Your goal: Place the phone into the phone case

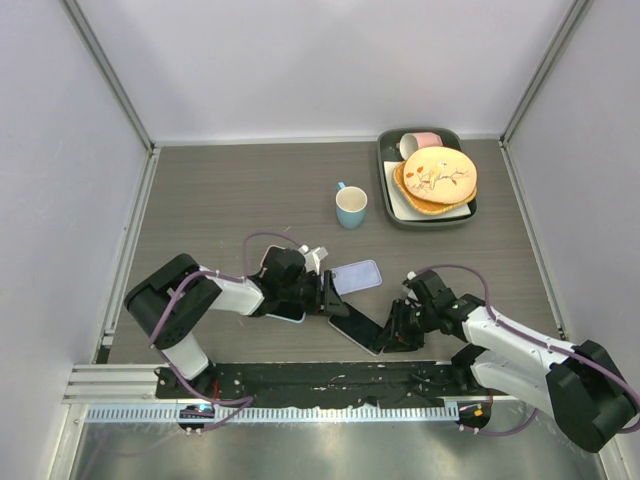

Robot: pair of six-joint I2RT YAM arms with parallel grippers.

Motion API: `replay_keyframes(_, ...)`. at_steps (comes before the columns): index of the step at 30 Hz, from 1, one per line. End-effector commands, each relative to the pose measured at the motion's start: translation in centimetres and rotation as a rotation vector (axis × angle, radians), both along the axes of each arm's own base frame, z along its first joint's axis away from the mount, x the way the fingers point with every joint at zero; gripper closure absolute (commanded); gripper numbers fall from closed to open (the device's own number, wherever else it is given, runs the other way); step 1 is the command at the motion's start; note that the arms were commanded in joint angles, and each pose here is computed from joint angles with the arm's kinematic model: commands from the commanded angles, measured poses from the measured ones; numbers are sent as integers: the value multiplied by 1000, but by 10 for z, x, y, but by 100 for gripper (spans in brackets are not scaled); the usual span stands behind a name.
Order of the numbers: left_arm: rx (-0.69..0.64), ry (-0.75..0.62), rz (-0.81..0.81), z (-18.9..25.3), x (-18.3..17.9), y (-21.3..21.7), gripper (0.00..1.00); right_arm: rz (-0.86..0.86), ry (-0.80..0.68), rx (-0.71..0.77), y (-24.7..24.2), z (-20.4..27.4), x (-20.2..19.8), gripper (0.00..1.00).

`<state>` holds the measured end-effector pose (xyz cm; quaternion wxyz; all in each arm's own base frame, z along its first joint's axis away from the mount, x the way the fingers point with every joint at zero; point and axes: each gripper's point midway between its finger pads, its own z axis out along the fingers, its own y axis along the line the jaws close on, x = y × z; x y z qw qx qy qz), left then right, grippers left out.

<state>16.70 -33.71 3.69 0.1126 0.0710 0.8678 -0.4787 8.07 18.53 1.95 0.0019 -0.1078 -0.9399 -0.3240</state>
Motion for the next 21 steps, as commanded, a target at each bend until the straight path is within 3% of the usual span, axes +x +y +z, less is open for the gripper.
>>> replay_keyframes(1, -177, 11, -201, 35, -37, -26, 54, -36, -287, 33, 14, 17, 58, 64)
replay_keyframes(5, -201, -2, -246, 40, -46, -30, 61, -28, -333, 28, 15, 24, 67, 64)
replay_keyframes(10, -203, -31, -217, 46, -39, -32, 99, -16, -373, 23, 17, 32, 76, 63)
replay_keyframes(17, -163, -144, -196, 68, -21, -35, 100, 28, -480, 29, 22, 57, 93, 50)
replay_keyframes(20, -135, -231, -202, 89, -12, -32, 100, 39, -545, 48, 27, 78, 104, 34)
replay_keyframes(21, -102, -253, -190, 88, -5, -26, 100, 64, -580, 67, 30, 90, 107, 22)
